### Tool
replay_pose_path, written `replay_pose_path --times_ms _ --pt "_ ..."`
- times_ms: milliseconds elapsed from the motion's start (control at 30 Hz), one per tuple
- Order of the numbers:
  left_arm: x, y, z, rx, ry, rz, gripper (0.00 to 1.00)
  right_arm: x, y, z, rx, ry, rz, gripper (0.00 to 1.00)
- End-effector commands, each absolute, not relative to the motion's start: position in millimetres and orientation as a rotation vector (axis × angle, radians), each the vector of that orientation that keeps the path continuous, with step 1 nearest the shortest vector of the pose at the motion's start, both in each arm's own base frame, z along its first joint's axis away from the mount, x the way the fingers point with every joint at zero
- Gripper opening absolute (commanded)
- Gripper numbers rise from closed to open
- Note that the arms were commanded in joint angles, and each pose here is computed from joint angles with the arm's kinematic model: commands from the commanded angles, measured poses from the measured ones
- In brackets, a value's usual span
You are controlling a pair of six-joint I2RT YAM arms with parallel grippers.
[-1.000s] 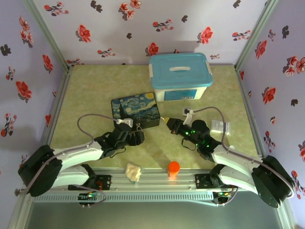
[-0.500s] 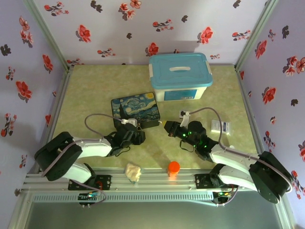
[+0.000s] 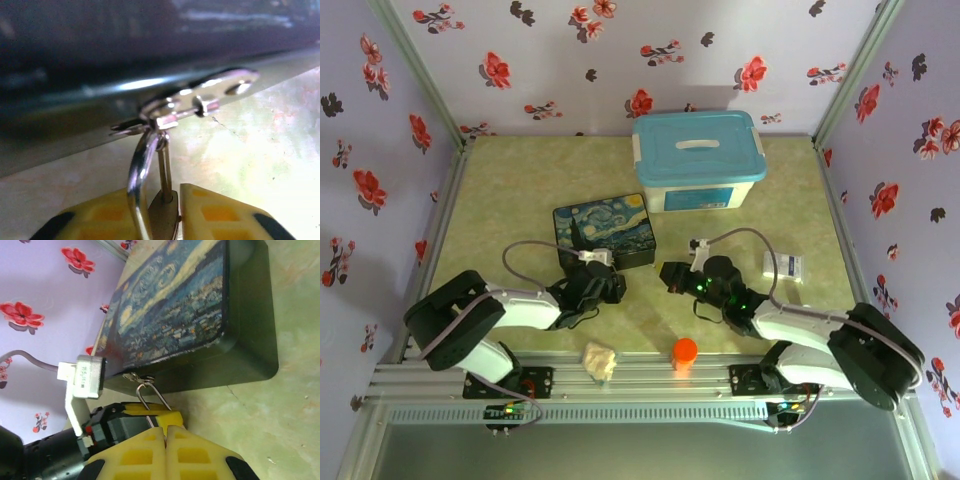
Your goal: Unlock the padlock with the key
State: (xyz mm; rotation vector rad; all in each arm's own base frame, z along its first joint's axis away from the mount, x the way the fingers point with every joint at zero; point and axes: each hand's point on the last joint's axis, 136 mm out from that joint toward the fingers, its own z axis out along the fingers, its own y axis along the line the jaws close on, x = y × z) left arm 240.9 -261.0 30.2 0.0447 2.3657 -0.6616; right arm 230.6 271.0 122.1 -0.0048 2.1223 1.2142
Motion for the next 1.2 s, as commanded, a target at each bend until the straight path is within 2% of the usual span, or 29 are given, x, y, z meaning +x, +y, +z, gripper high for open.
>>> replay_pose_path --times_ms 0,167,267,333,767,967,1167 --pt "244.6 -262.5 44.9 0.022 2.331 -0.672 0.16 237.7 281.3 137.1 0.065 2.058 1.31 0.0" --pt "248.5 -265.9 61.2 -0.019 2.311 -0.716 0.1 243.5 281.1 113.2 0.229 2.131 1.286 0.0" --pt "251.4 -268.6 69.3 -0.103 2.29 -0.831 0.09 241.1 286.3 105.0 0.272 2.193 1.252 0.0" --pt "253.3 -269.7 75.8 -0.172 2.26 -0.927 0.04 239.7 284.7 100.3 0.335 2.212 1.233 0.0" --pt "260.6 -266.8 111.0 -0.313 2.164 -1.07 0.02 230.2 315.4 88.2 0.454 2.197 1.419 0.0" --pt "263.0 -267.1 118.2 -0.371 2.132 -1.121 0.0 234.7 315.1 82.2 0.483 2.161 1.411 0.0" --pt "267.8 -269.5 132.4 -0.435 2.07 -1.202 0.0 236.2 322.1 98.7 0.467 2.019 1.562 0.0"
